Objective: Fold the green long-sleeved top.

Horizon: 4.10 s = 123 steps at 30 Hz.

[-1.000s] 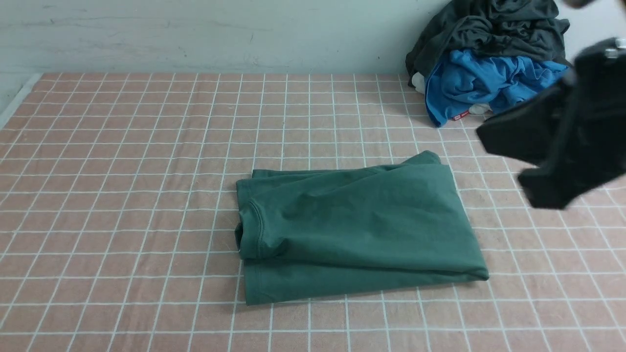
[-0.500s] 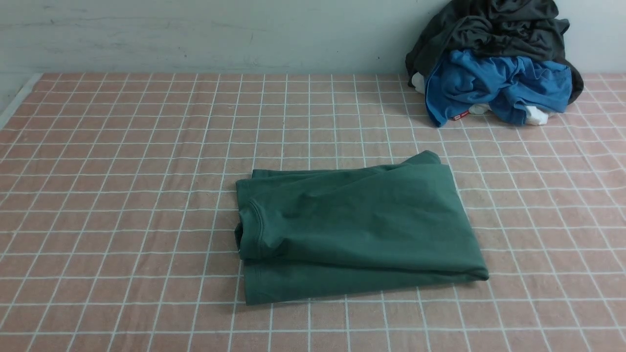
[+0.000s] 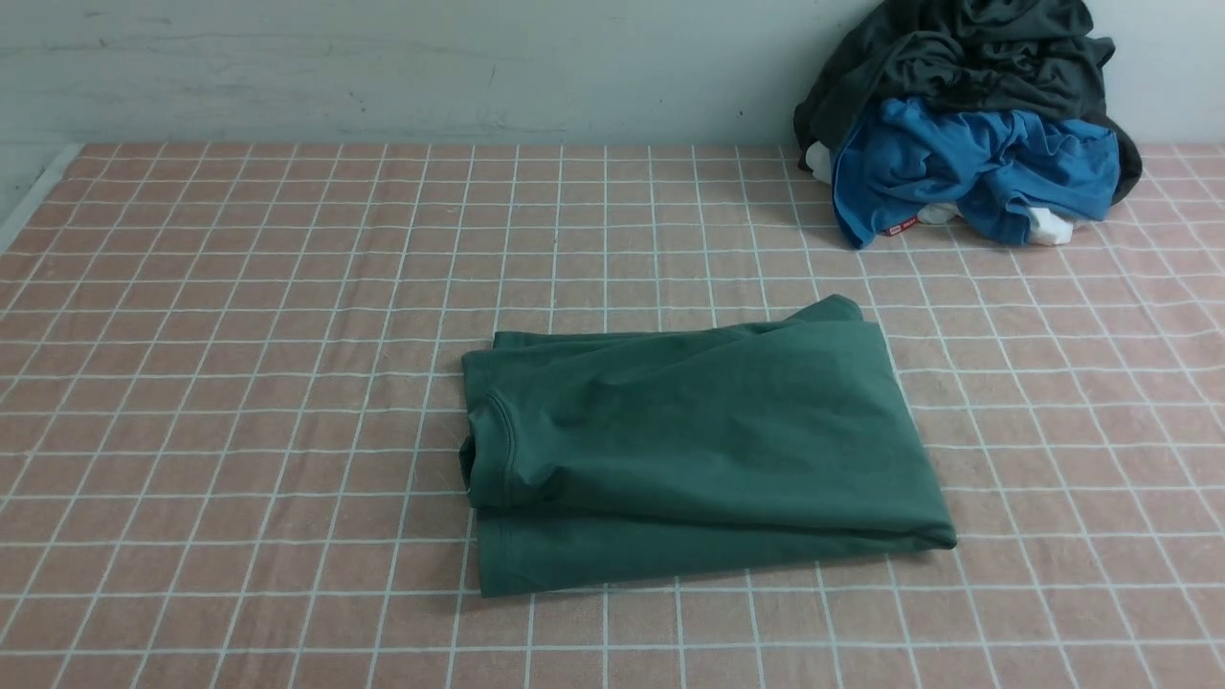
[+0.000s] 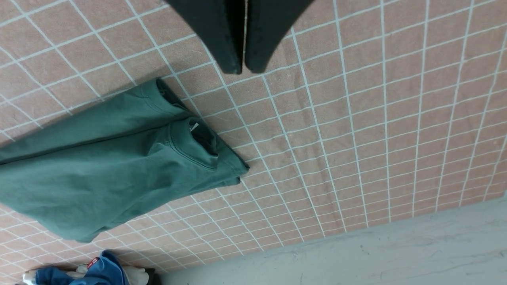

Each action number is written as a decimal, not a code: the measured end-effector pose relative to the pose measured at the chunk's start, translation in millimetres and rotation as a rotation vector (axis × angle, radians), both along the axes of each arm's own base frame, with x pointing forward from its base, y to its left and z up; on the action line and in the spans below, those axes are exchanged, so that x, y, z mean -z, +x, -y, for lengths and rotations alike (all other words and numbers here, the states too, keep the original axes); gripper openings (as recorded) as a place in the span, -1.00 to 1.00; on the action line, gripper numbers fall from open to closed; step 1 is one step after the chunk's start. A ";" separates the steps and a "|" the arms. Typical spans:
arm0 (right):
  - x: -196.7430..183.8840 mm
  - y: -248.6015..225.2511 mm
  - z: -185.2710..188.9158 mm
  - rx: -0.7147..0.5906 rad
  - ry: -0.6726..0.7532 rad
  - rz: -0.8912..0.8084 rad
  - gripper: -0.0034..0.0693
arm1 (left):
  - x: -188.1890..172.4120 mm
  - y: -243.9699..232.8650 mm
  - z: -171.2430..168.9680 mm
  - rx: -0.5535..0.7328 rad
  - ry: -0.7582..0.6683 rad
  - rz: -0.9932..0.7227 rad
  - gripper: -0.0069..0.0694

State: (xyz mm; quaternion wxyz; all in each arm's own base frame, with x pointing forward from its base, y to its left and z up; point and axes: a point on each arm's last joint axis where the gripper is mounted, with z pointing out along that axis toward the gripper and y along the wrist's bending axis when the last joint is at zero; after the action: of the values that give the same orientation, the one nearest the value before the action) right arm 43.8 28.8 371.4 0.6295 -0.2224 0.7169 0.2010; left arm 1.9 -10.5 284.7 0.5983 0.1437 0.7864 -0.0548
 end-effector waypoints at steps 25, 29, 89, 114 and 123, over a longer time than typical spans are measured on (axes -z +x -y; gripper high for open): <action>50.3 13.9 -2.7 0.109 0.157 0.168 -0.94 | 0.0 0.0 0.0 0.000 0.000 0.000 -0.83; 75.1 20.0 5.7 0.263 0.167 0.165 -0.94 | 0.0 0.0 0.0 0.000 0.000 0.000 -0.83; 189.5 11.1 33.5 0.689 0.044 -0.079 -0.94 | 1.9 0.5 0.2 0.002 0.000 -0.010 -0.83; 189.5 11.1 33.5 0.688 0.039 -0.077 -0.94 | 84.8 54.4 -12.7 -0.314 -0.050 0.305 -0.83; 189.5 11.1 33.5 0.688 0.039 -0.077 -0.94 | 106.7 51.7 -9.3 -0.274 -0.028 0.043 -0.83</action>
State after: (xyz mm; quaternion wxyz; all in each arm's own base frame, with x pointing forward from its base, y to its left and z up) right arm 54.9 -4.7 181.9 0.6370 0.0520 0.7691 -0.0012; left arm 53.6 -1.2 177.9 0.6190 0.0274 0.7847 0.0195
